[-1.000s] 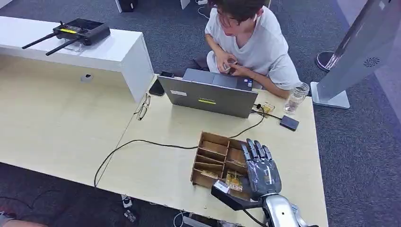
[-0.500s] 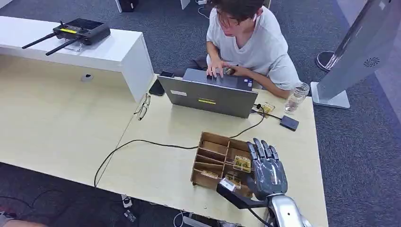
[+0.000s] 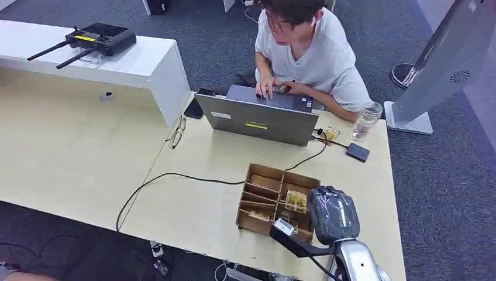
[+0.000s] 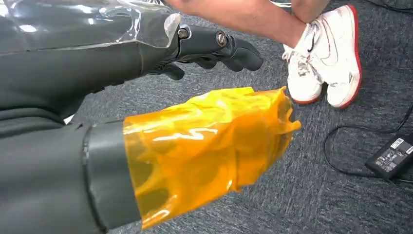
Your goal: Pass the card to the sensor for recognition and then transmit it.
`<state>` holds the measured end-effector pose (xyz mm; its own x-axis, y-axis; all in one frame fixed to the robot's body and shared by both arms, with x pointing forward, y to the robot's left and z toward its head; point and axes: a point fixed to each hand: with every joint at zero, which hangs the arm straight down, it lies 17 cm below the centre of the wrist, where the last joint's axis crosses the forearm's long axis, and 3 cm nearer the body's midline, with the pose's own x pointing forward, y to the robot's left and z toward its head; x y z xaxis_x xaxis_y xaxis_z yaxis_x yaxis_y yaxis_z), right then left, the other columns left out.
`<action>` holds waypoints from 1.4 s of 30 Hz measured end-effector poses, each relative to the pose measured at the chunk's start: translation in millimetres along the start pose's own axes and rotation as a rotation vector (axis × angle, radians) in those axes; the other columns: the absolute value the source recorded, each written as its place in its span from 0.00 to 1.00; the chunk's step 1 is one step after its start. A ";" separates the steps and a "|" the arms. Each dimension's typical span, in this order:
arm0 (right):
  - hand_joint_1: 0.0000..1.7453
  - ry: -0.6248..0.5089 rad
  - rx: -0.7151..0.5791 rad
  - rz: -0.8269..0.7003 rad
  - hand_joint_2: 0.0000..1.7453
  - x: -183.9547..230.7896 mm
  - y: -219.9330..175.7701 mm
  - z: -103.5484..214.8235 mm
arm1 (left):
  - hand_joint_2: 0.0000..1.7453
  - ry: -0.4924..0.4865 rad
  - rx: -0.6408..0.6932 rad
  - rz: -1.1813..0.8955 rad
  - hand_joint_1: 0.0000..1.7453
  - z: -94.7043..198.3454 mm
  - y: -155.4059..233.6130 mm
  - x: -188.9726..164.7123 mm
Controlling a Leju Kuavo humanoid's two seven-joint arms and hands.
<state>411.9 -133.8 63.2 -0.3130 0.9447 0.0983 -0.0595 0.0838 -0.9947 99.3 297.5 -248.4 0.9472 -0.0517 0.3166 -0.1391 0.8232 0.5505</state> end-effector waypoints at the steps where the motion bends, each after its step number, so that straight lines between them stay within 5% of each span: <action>1: 0.99 -0.001 -0.001 -0.003 1.00 0.5 -0.6 -0.1 | 0.00 0.000 0.000 0.000 0.00 0.0 0.0 0.0; 23: 1.00 -0.049 -0.027 -0.106 1.00 15.6 -11.8 2.6 | 0.00 -0.001 0.003 0.014 0.00 0.0 0.5 0.2; 40: 1.00 -0.183 -0.045 -0.312 1.00 58.0 -25.8 66.3 | 0.00 0.004 0.010 0.041 0.00 1.2 2.3 -7.1; 42: 0.83 -0.186 -0.026 -0.321 1.00 59.5 -19.6 71.5 | 0.00 0.006 0.010 0.044 0.00 1.4 2.2 -7.4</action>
<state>326.6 -101.9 90.7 -0.4494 0.7954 0.4066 -0.1593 0.3765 -0.9126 91.6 299.0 -248.5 0.9417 -0.0121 0.3361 -0.1837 0.8187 0.5441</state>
